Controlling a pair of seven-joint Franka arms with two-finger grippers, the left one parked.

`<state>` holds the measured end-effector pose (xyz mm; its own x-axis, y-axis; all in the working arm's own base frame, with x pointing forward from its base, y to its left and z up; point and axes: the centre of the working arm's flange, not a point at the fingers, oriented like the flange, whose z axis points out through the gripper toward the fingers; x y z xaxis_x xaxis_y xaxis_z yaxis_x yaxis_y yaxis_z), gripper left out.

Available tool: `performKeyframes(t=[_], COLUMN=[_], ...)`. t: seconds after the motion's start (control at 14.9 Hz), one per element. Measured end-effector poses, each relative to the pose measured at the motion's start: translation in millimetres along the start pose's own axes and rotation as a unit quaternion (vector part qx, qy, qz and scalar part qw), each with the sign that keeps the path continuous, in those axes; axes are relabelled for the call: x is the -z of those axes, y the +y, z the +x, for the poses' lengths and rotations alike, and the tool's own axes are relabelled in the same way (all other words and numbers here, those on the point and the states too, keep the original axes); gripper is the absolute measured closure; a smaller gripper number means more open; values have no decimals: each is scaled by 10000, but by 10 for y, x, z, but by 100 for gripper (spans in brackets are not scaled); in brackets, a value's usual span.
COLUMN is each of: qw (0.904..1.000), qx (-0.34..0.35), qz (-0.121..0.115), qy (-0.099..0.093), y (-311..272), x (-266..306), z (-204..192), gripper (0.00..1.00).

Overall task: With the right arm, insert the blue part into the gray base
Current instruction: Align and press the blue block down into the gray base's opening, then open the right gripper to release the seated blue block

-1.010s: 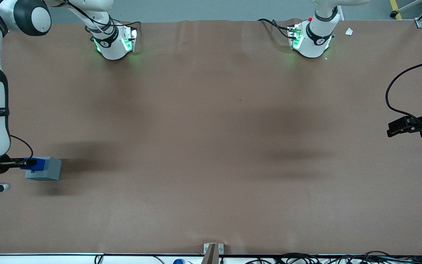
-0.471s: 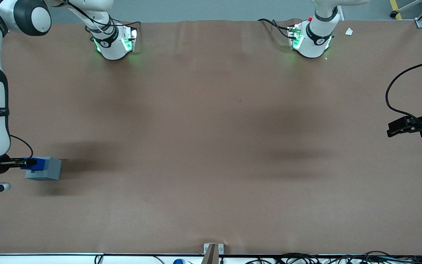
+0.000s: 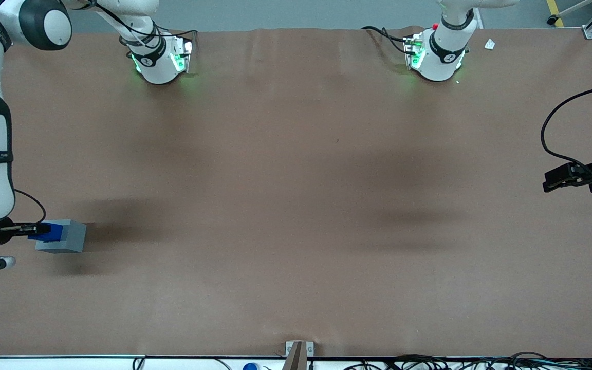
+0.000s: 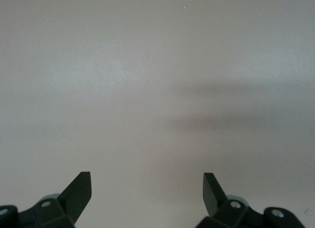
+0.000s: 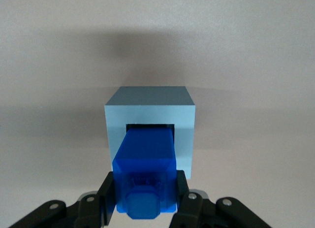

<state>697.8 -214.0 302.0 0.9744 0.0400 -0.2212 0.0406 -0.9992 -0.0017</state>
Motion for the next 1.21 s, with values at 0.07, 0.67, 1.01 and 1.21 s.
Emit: performKeyframes(t=[0.07, 0.67, 1.01, 1.21], qw=[10000, 10000, 10000, 10000], qx=[0, -32, -11, -9], qz=[-3, -1, -2, 0], qy=[8, 17, 4, 2], y=[1, -16, -48, -51], x=[2, -27, -43, -46], z=[2, 16, 29, 29], gripper=[49, 49, 49, 36])
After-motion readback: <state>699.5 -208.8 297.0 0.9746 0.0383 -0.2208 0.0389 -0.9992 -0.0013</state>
